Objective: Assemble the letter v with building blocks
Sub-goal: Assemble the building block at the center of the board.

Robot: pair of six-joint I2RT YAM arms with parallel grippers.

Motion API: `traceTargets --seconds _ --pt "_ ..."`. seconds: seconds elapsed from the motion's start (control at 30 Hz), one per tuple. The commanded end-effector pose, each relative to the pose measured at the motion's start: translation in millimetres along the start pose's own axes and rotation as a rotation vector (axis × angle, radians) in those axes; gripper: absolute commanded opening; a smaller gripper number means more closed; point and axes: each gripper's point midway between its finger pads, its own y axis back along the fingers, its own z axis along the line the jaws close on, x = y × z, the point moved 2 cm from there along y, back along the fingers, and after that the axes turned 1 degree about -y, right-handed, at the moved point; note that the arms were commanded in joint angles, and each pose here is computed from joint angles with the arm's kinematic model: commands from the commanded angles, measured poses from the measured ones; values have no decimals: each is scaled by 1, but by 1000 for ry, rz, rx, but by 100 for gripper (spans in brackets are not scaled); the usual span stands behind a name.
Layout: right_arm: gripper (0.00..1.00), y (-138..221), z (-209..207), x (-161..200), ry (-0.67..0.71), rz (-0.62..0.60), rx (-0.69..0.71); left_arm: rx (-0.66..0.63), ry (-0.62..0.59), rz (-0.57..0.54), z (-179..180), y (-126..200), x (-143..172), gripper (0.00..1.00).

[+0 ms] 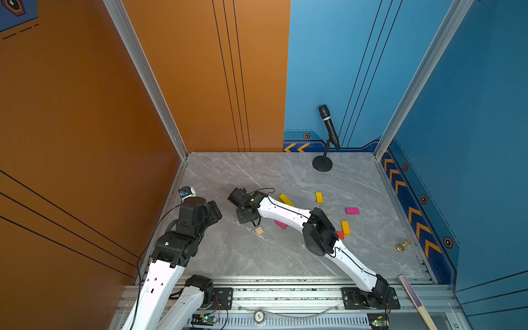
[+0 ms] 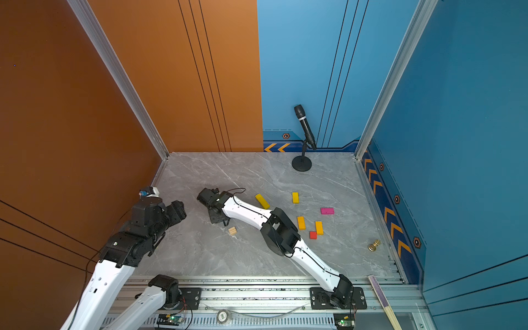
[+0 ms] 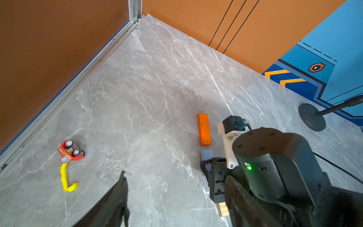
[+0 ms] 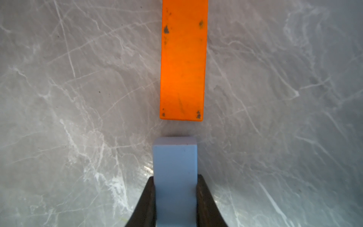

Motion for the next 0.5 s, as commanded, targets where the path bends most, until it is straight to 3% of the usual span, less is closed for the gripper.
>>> traceTargets --seconds 0.0,0.47 --pt "9 -6 -9 -4 -26 -12 39 -11 13 -3 4 -3 2 78" --pt "12 -7 -5 -8 -30 -23 28 -14 11 -2 5 -4 3 78"
